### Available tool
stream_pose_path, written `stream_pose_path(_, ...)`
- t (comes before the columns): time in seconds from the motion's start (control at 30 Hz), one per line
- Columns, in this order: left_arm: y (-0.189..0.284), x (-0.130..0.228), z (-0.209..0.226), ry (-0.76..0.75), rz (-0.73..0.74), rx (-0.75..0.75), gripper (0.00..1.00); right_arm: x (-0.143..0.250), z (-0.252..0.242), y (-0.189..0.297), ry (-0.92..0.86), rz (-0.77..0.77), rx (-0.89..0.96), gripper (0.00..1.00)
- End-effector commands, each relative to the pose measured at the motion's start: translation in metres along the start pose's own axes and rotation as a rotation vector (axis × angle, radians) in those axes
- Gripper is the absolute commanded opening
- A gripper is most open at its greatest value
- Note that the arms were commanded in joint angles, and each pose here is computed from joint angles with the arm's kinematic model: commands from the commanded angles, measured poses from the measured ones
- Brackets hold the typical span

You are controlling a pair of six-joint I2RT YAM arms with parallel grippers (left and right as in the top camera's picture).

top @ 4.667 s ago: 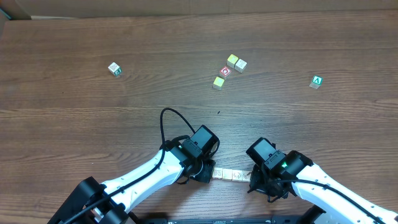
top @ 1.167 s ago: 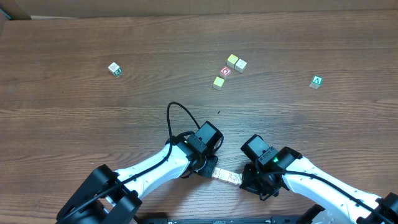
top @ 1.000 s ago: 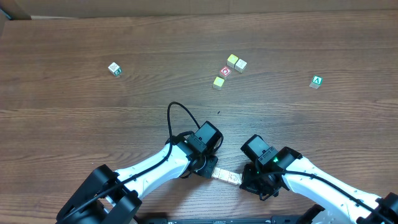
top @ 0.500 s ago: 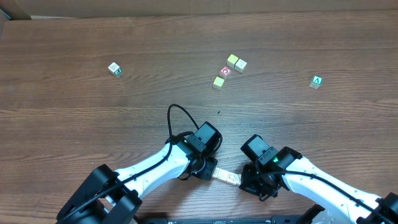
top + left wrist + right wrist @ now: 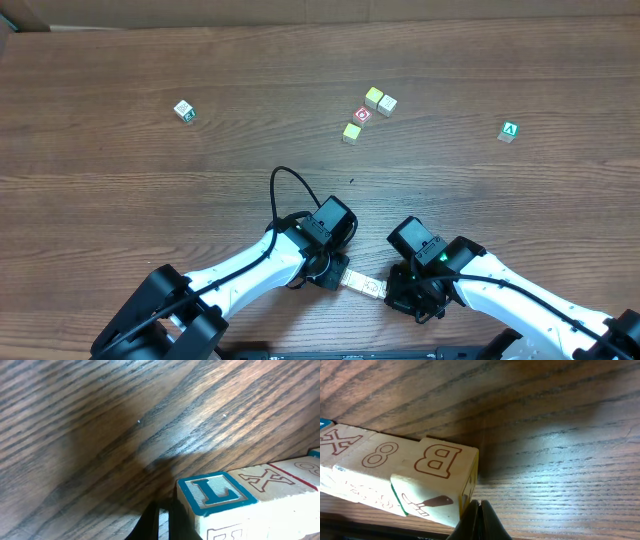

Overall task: Flip 4 blocks
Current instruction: 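Squeeze the four-block row between the left and right grippers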

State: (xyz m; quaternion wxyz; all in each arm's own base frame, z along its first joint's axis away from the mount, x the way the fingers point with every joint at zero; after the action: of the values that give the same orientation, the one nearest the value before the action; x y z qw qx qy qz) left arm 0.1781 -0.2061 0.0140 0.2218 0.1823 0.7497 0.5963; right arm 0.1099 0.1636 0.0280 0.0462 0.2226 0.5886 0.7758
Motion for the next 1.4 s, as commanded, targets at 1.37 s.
stream_pose_path(1.37,-0.014,0.01,0.031,-0.074,0.034,-0.132,0.04,0.011,0.002,0.0,-0.091,0.065,-0.013,0.04)
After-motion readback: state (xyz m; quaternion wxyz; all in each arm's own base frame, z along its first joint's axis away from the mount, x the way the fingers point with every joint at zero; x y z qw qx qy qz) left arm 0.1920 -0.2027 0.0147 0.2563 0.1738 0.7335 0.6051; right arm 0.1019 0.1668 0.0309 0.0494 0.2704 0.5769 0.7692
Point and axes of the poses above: each gripper's point midway between its finger pads, its own y axis back along the fingers, its own z axis along the line the jaws close on, x = y × z, the point moved 2 cm from there along y, back along the fingers, and after that the axes turned 7 degrees about -y, right-handed, at the moved point
